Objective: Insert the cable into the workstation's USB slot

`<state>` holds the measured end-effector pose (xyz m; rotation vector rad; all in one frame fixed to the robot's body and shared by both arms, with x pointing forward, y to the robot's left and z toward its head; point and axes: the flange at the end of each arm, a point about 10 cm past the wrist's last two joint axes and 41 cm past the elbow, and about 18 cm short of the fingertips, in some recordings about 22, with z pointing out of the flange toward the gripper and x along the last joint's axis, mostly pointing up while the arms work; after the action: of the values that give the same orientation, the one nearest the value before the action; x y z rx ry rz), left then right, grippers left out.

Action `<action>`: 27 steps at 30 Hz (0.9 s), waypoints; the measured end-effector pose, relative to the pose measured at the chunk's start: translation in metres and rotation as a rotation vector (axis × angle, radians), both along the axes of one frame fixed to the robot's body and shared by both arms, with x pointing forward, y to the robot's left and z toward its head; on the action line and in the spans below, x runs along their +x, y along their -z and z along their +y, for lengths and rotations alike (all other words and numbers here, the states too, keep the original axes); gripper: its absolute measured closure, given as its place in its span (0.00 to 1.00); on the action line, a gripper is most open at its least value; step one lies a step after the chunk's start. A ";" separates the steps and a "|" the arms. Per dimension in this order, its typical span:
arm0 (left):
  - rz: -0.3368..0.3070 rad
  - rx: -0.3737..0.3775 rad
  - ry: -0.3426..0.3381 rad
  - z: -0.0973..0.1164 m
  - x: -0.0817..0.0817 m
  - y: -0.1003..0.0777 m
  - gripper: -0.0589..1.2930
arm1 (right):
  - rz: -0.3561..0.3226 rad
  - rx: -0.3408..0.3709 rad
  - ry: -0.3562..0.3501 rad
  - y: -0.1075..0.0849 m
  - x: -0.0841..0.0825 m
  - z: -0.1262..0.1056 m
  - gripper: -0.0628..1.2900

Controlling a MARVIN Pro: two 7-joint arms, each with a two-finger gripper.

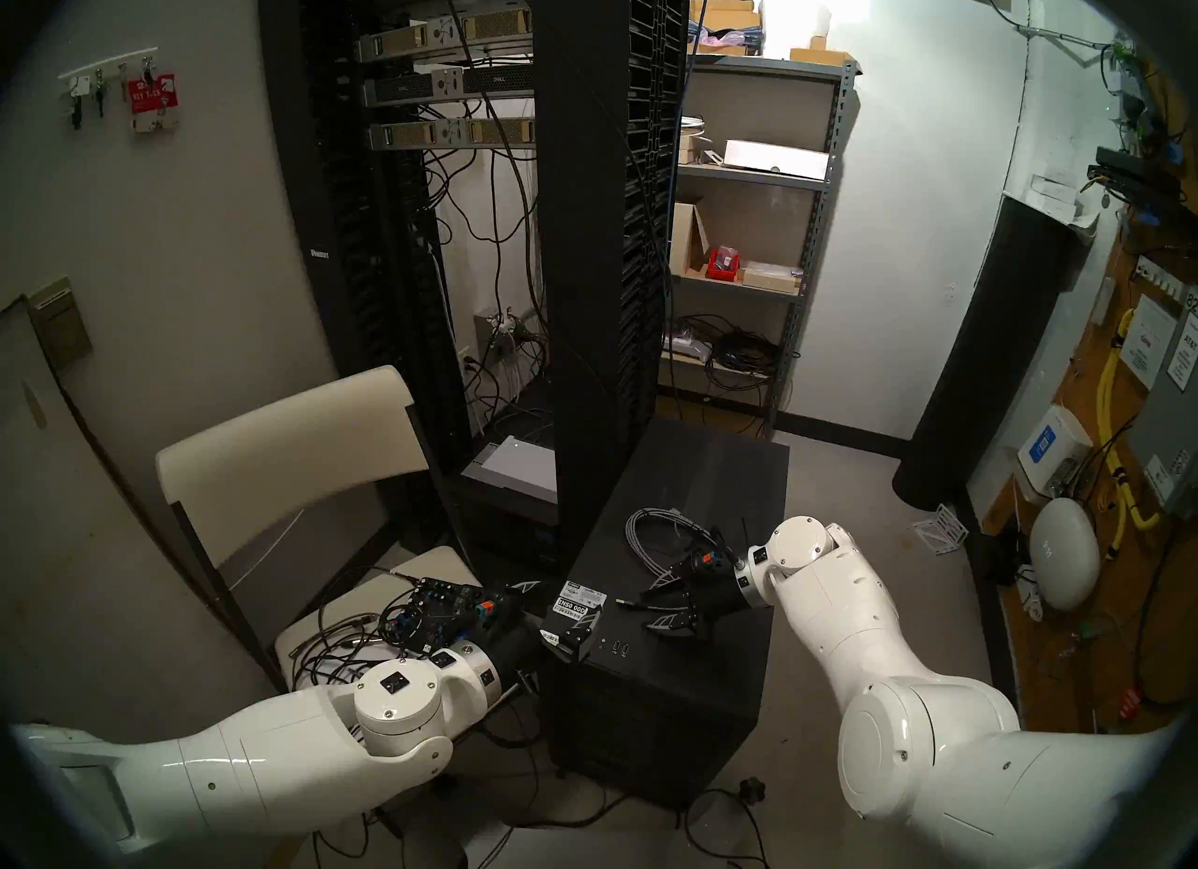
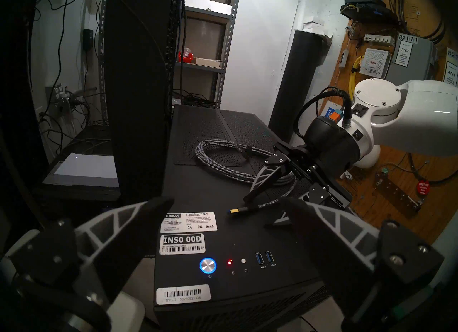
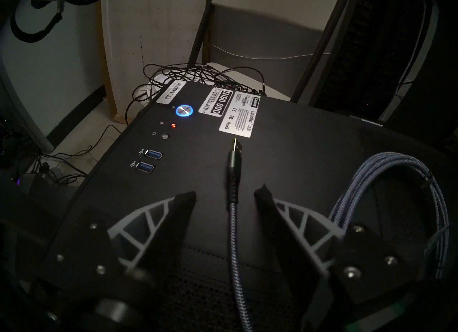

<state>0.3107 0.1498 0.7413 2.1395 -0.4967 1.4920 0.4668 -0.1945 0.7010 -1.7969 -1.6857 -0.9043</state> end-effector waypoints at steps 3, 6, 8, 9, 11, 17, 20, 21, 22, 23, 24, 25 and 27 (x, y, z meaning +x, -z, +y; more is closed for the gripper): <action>0.000 0.000 0.000 0.000 0.000 0.000 0.05 | 0.006 -0.009 -0.005 0.000 0.002 -0.001 0.38; 0.000 0.000 0.000 0.000 0.000 0.000 0.05 | 0.009 -0.019 -0.010 -0.001 0.003 -0.001 0.39; 0.000 0.000 0.000 0.000 0.000 0.000 0.05 | 0.009 -0.026 -0.013 -0.002 0.005 -0.002 0.41; 0.000 0.000 0.000 0.000 0.000 0.000 0.05 | 0.008 -0.031 -0.015 -0.002 0.006 -0.002 0.43; 0.000 0.000 0.000 0.000 0.000 0.000 0.05 | 0.005 -0.043 -0.021 -0.003 0.007 -0.001 0.51; 0.000 0.000 0.000 0.000 0.000 0.000 0.05 | -0.007 -0.067 -0.030 -0.006 0.011 0.000 0.66; 0.000 0.000 0.000 0.000 0.000 0.000 0.05 | -0.013 -0.073 -0.030 -0.007 0.012 -0.001 0.68; 0.000 0.000 0.000 0.000 0.000 0.000 0.05 | -0.015 -0.074 -0.029 -0.008 0.013 -0.001 0.69; 0.000 0.000 0.000 0.000 0.000 0.000 0.05 | -0.017 -0.074 -0.027 -0.008 0.013 -0.001 0.71; 0.000 0.000 0.000 0.000 0.000 0.000 0.05 | -0.018 -0.073 -0.025 -0.008 0.013 -0.002 0.73; 0.000 0.000 0.000 0.000 0.000 0.000 0.05 | -0.019 -0.067 -0.017 -0.008 0.012 -0.003 0.76; 0.000 0.000 0.000 0.000 0.000 0.000 0.05 | -0.019 -0.058 -0.009 -0.007 0.010 -0.004 0.80; 0.000 0.000 0.000 0.000 0.000 0.000 0.05 | -0.017 -0.045 0.000 -0.006 0.008 -0.005 0.87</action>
<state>0.3107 0.1498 0.7413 2.1397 -0.4964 1.4920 0.4749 -0.1998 0.7069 -1.8238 -1.7296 -0.8906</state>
